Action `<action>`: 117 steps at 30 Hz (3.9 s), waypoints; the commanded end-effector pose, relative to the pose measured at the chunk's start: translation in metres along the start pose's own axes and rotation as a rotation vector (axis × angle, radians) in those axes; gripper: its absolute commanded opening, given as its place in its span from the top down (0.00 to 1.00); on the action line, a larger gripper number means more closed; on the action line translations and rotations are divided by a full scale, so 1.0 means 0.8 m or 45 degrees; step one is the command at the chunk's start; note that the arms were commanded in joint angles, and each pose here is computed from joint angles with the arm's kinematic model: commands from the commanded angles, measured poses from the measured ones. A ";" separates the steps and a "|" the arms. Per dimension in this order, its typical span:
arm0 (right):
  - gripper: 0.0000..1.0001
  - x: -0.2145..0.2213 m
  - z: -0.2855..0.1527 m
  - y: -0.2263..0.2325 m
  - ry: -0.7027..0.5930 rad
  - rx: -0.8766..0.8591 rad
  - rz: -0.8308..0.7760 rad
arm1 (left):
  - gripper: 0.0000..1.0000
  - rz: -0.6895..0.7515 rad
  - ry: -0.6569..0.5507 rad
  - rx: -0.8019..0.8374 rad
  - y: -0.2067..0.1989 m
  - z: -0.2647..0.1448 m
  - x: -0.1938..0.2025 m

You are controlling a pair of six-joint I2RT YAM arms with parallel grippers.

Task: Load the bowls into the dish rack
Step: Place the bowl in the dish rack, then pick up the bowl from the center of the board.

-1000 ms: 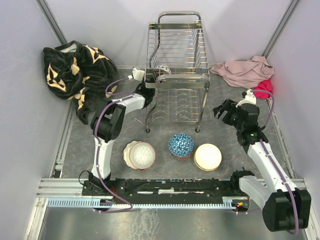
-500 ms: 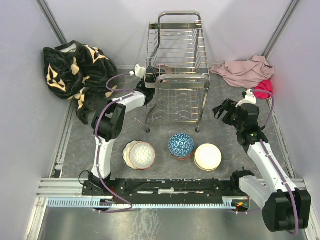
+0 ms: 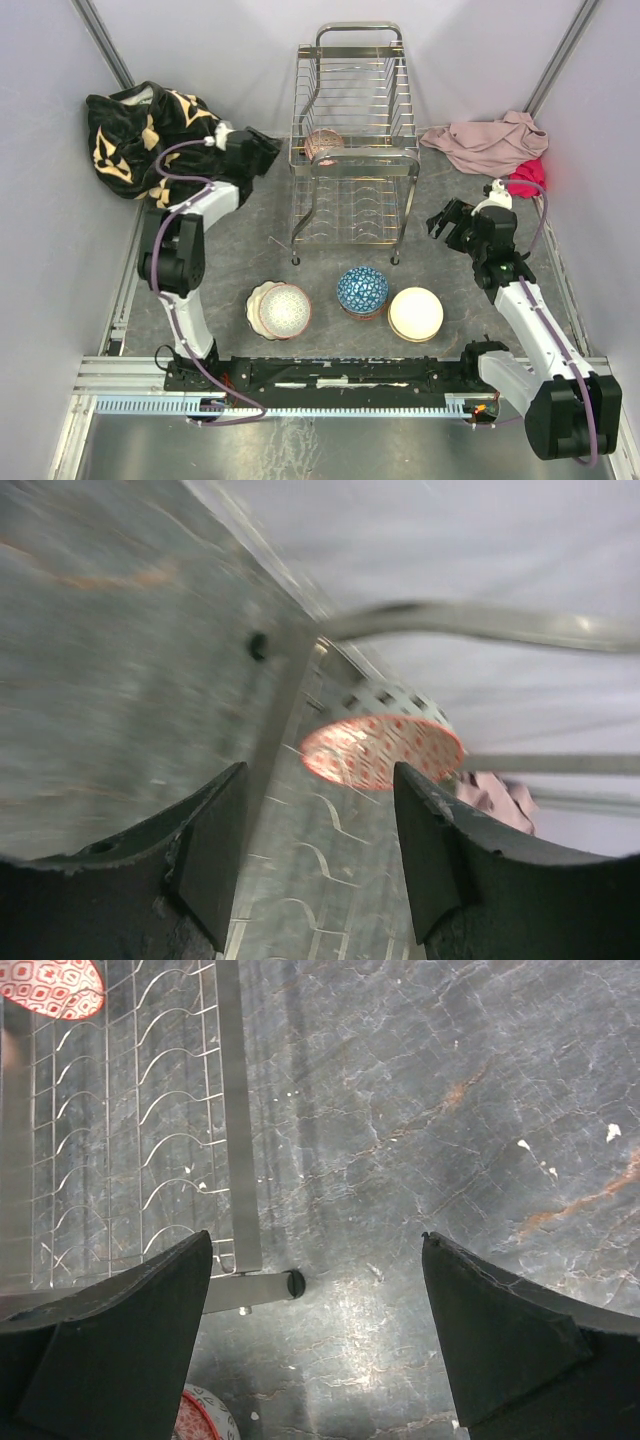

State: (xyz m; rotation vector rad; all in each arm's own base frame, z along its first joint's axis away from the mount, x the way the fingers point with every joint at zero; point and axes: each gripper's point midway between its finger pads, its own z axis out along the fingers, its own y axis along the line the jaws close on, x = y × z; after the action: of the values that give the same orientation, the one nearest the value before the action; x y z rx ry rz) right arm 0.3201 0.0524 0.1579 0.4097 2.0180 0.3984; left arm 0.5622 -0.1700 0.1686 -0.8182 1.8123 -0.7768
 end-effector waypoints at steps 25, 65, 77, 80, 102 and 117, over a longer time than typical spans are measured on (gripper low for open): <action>0.14 0.018 -0.109 -0.003 0.139 0.083 0.088 | 0.18 0.588 0.299 -0.057 0.062 -0.330 0.016; 0.27 0.110 -0.156 -0.024 0.496 0.193 0.118 | 0.12 0.531 0.312 0.297 -0.012 -0.429 0.013; 0.33 0.120 -0.145 -0.022 0.560 0.259 -0.072 | 0.12 0.504 0.386 0.267 0.007 -0.405 0.034; 0.34 0.125 -0.144 -0.021 0.577 0.274 -0.113 | 0.12 0.509 0.410 0.252 0.014 -0.398 0.039; 0.55 0.167 -0.122 -0.016 0.699 0.323 -0.281 | 0.12 0.521 0.454 0.224 0.032 -0.373 0.054; 1.00 0.147 -0.126 0.002 0.626 0.265 -0.296 | 0.12 0.515 0.454 0.228 0.036 -0.365 0.059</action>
State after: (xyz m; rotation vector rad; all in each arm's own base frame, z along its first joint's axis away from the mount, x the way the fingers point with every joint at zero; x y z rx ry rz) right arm 0.1568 0.0835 0.0830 0.1810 2.6953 0.0557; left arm 0.2648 -0.1421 0.2053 -0.2198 2.1500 -0.8001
